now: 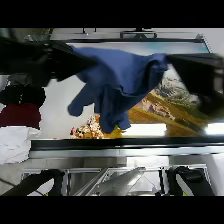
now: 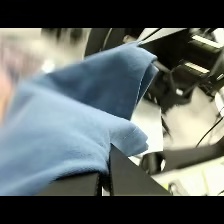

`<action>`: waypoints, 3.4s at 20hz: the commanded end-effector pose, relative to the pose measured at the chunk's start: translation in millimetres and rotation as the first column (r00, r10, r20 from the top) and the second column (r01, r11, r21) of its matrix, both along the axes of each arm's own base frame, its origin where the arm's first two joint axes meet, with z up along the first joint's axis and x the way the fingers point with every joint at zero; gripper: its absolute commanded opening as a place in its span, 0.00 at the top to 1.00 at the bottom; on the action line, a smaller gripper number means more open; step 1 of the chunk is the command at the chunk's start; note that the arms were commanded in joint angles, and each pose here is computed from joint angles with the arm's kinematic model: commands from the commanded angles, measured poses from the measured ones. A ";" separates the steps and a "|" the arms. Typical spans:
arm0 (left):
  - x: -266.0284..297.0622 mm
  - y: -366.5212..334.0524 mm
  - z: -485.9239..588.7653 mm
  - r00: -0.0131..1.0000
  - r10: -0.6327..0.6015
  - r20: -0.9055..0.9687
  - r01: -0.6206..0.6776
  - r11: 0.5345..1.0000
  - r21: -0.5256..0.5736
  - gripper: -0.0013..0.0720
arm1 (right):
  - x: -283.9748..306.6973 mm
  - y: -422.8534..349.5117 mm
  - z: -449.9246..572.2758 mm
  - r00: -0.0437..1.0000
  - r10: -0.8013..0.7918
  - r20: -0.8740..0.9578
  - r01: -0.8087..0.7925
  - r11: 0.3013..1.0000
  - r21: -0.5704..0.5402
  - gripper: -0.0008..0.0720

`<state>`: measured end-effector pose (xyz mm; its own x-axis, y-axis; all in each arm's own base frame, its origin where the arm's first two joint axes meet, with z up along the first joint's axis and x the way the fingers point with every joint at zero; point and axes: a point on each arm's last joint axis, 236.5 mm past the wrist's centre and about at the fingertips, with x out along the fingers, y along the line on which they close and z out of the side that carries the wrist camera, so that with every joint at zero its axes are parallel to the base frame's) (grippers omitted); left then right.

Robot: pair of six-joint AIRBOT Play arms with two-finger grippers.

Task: Fold the shirts.

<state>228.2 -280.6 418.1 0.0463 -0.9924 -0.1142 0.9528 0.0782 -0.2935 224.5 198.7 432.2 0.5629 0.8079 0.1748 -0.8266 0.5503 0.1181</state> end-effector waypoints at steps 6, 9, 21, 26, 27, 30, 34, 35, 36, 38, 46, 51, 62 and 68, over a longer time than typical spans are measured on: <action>45.4 22.2 19.9 0.941 0.316 0.121 -0.321 0.947 0.029 0.95 | 16.8 -19.7 -3.3 0.990 -0.141 -0.023 0.139 0.989 -0.056 0.97; 145.2 12.2 -71.0 0.932 0.361 -0.030 -0.354 0.925 0.140 0.95 | 100.1 -17.9 -82.9 0.955 -0.174 -0.241 0.149 0.982 -0.117 0.97; 314.5 90.1 -374.3 0.720 0.451 -0.527 -0.243 0.876 0.417 0.01 | 288.3 -103.5 -401.6 0.540 -0.484 -0.689 0.346 0.873 -0.343 0.51; 253.2 139.1 -388.4 0.536 0.415 -0.736 -0.099 0.896 0.433 0.01 | 265.6 -163.4 -423.5 0.428 -0.425 -0.798 0.310 0.898 -0.312 0.44; 232.2 135.5 -393.8 0.502 0.383 -0.775 -0.033 0.904 0.426 0.01 | 259.7 -166.3 -434.0 0.400 -0.400 -0.824 0.287 0.909 -0.302 0.30; 174.9 123.4 -421.6 0.383 0.389 -0.838 0.100 0.885 0.456 0.01 | 245.3 -159.2 -470.5 0.319 -0.325 -0.891 0.202 0.941 -0.271 0.27; 105.6 122.1 -478.3 0.337 0.536 -0.774 0.205 0.761 0.616 0.01 | 242.2 -132.1 -509.0 0.254 -0.245 -0.936 0.081 0.969 -0.232 0.28; 94.8 119.4 -487.7 0.331 0.555 -0.763 0.209 0.746 0.633 0.01 | 245.9 -126.0 -514.5 0.252 -0.239 -0.938 0.065 0.971 -0.230 0.28; 86.9 114.9 -497.3 0.324 0.570 -0.755 0.204 0.737 0.644 0.01 | 250.8 -119.6 -518.3 0.257 -0.236 -0.937 0.050 0.972 -0.231 0.28; 73.7 103.0 -513.9 0.305 0.583 -0.753 0.208 0.731 0.650 0.01 | 261.2 -107.3 -519.2 0.279 -0.231 -0.932 0.025 0.972 -0.234 0.28; 87.2 53.1 -536.5 0.432 0.590 -0.682 0.173 0.688 0.704 0.07 | 297.3 -91.3 -524.8 0.289 -0.233 -0.928 0.043 0.972 -0.231 0.36; 95.6 40.7 -517.3 0.495 0.534 -0.686 0.199 0.699 0.687 0.89 | 289.3 -85.6 -533.9 0.259 -0.205 -0.944 0.011 0.978 -0.209 0.37; 170.3 52.6 -362.3 0.690 0.464 -0.556 -0.011 0.774 0.633 0.96 | 279.5 -36.2 -333.5 0.510 0.262 -0.820 -0.123 0.965 0.232 0.97; 140.3 95.8 -65.0 0.910 0.300 -0.285 -0.286 0.954 0.092 0.96 | 193.4 -132.0 -38.9 0.949 -0.021 -0.316 0.096 0.970 0.225 0.97</action>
